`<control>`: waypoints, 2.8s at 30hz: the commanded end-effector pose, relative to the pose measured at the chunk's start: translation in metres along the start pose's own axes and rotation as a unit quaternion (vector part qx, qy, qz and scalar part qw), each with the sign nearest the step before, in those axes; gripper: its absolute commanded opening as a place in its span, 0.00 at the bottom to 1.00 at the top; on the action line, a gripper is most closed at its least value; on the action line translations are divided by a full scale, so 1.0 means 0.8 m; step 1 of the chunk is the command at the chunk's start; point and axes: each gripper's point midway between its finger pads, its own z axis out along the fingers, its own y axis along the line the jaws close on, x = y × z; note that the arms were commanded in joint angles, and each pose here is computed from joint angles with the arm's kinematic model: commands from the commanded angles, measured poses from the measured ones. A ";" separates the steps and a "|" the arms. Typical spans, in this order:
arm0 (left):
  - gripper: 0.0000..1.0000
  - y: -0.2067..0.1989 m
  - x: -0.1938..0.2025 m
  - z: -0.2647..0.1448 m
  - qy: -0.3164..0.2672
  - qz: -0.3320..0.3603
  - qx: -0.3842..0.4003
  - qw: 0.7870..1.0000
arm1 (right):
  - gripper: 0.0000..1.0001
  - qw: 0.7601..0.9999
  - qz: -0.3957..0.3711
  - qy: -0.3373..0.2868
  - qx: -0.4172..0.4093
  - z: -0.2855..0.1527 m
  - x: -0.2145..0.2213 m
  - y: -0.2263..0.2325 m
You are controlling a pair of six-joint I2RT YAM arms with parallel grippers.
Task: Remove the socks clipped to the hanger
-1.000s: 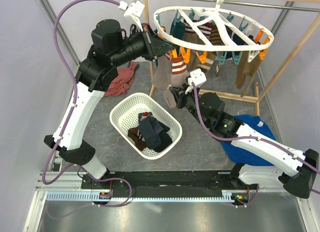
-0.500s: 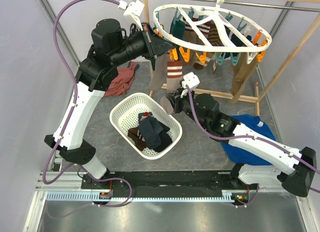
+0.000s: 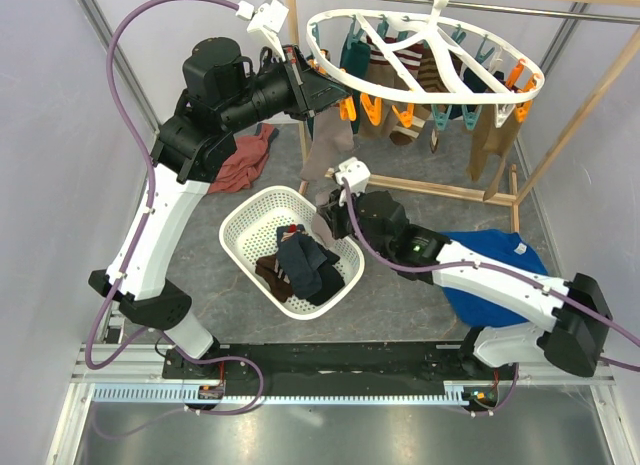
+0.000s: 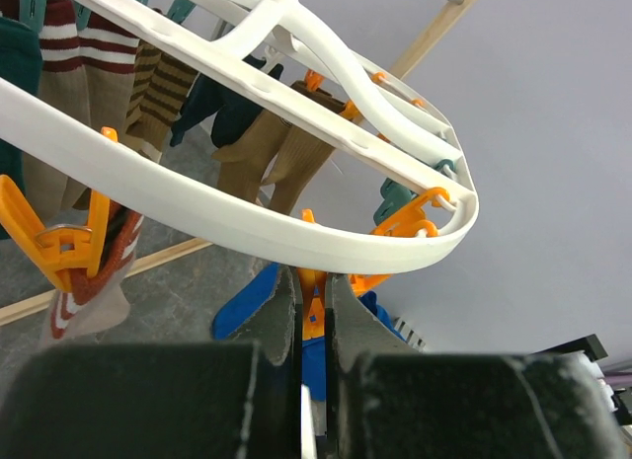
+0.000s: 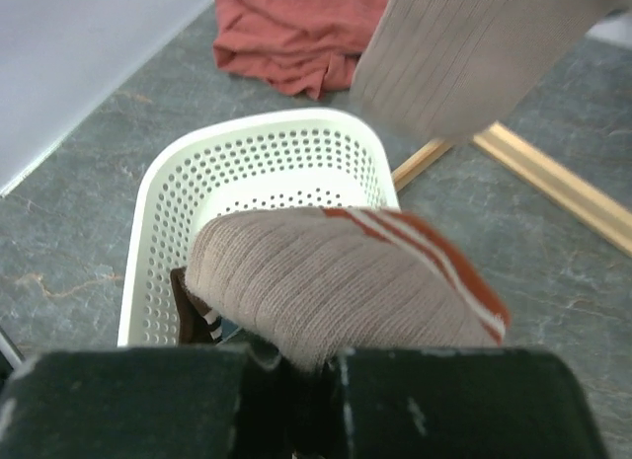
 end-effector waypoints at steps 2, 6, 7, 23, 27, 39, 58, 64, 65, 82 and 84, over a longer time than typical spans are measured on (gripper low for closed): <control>0.02 -0.022 -0.022 -0.008 -0.026 -0.007 0.025 0.999 | 0.08 1.000 0.011 0.018 -0.022 0.024 0.017 0.022; 0.02 -0.021 -0.019 -0.007 -0.022 -0.011 0.026 0.999 | 0.28 0.999 0.013 0.052 -0.010 0.042 0.043 0.022; 0.02 -0.022 -0.019 -0.007 -0.023 -0.011 0.027 0.999 | 0.32 0.998 0.016 0.056 -0.008 0.042 0.046 0.022; 0.02 -0.024 -0.019 -0.013 -0.024 -0.012 0.026 0.999 | 0.56 0.992 0.017 0.051 -0.115 0.021 0.036 0.071; 0.02 -0.023 -0.018 -0.013 -0.022 -0.013 0.027 0.999 | 0.56 0.994 0.013 0.044 -0.098 0.015 0.034 0.063; 0.02 -0.024 -0.015 -0.012 -0.019 -0.023 0.028 0.999 | 0.61 0.999 0.005 -0.015 0.028 -0.006 -0.002 -0.002; 0.02 -0.037 -0.008 -0.002 -0.004 -0.082 0.063 0.995 | 0.98 0.950 -0.058 -0.184 0.246 0.024 -0.156 -0.075; 0.02 -0.034 -0.006 0.001 -0.004 -0.086 0.060 0.995 | 0.98 0.921 -0.049 -0.185 0.339 0.049 -0.177 -0.094; 0.02 -0.033 -0.005 0.002 -0.003 -0.088 0.060 0.994 | 0.98 0.918 -0.050 -0.181 0.350 0.058 -0.181 -0.094; 0.43 -0.026 -0.008 0.003 -0.015 -0.078 0.047 0.996 | 0.00 0.947 -0.028 -0.204 0.245 0.028 -0.190 -0.071; 0.49 -0.026 -0.011 -0.001 -0.021 -0.075 0.043 0.996 | 0.00 0.955 -0.025 -0.208 0.211 0.027 -0.191 -0.059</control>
